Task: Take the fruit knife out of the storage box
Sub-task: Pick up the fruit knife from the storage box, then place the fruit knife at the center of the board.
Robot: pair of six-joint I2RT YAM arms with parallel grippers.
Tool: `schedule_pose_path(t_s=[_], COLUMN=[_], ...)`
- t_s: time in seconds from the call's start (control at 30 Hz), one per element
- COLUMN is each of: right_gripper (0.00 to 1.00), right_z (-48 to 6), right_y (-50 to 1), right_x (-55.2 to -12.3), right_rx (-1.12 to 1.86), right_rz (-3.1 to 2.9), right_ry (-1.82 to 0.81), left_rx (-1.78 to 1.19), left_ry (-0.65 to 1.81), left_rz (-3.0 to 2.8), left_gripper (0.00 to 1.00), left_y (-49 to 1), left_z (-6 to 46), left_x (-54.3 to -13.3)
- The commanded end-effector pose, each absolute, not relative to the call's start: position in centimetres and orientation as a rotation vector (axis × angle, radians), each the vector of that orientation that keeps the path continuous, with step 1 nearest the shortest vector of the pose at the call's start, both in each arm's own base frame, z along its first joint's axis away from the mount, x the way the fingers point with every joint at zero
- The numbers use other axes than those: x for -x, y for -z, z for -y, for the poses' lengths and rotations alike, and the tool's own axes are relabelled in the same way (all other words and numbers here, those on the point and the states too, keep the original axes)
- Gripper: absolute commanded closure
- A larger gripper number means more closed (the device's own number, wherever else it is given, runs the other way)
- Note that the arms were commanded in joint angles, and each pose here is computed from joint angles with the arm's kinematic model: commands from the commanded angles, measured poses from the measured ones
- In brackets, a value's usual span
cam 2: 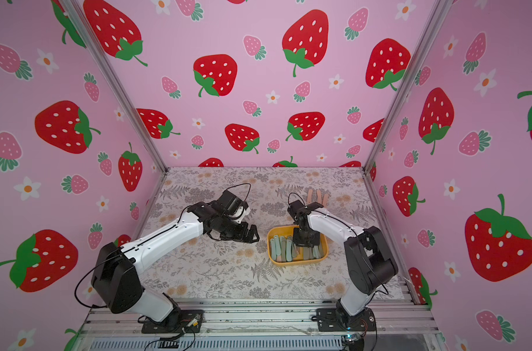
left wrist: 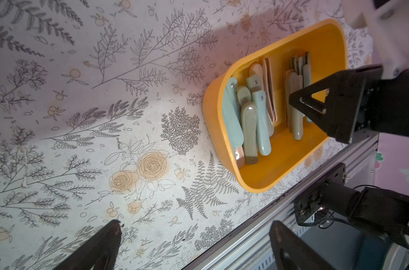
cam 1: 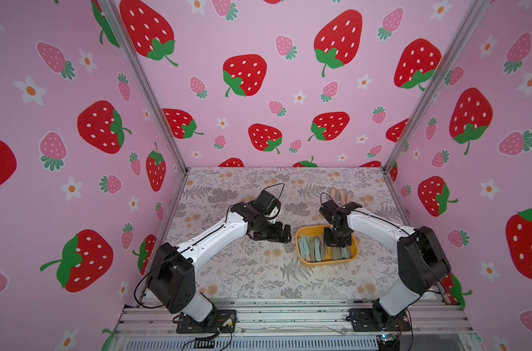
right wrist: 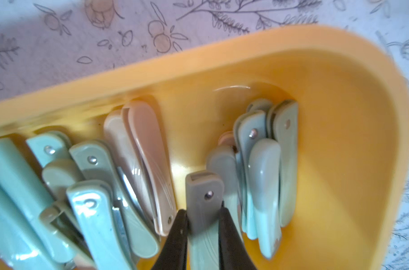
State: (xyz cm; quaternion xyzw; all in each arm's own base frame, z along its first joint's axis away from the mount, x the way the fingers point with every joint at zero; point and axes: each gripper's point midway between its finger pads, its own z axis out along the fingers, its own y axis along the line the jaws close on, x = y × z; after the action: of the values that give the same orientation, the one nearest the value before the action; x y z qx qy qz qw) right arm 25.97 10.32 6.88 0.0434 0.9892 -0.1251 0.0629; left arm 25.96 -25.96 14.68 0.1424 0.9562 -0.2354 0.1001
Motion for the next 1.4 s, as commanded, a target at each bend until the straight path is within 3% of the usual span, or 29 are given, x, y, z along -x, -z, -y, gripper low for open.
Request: schedule_pose_path(t_s=[0.0, 0.4, 0.73, 0.93, 1.2, 1.37], right_gripper=[0.82, 0.82, 0.81, 0.81, 0.8, 0.8], right_z=[-9.9, -9.9, -10.1, -10.0, -8.8, -8.6], right_y=[-8.1, -10.2, -13.1, -13.7, -11.0, -9.8], right_x=[-25.6, -26.6, -29.8, -35.0, -44.5, -49.4], right_rx=[-0.116, -0.077, -0.089, -0.15, -0.211, -0.212], right_rz=[-2.995, -2.968, -2.921, -2.899, -2.877, -2.839], right_ry=[0.38, 0.353, 0.303, 0.252, 0.274, 0.295], left_rx=[-0.461, -0.439, -0.454, -0.429, -0.344, -0.348], left_ry=[0.696, 0.694, 0.679, 0.669, 0.663, 0.687], left_rz=[-2.824, -2.821, -2.796, -2.756, -2.72, -2.734], left_gripper=[0.01, 0.01, 0.01, 0.01, 0.01, 0.01], left_y=[-15.4, -15.4, -16.5, -17.6, -17.1, -16.0], left_z=[26.5, 27.3, 28.4, 29.4, 31.2, 32.5], left_x=[-26.3, -27.4, -29.4, -32.4, -38.2, -39.8])
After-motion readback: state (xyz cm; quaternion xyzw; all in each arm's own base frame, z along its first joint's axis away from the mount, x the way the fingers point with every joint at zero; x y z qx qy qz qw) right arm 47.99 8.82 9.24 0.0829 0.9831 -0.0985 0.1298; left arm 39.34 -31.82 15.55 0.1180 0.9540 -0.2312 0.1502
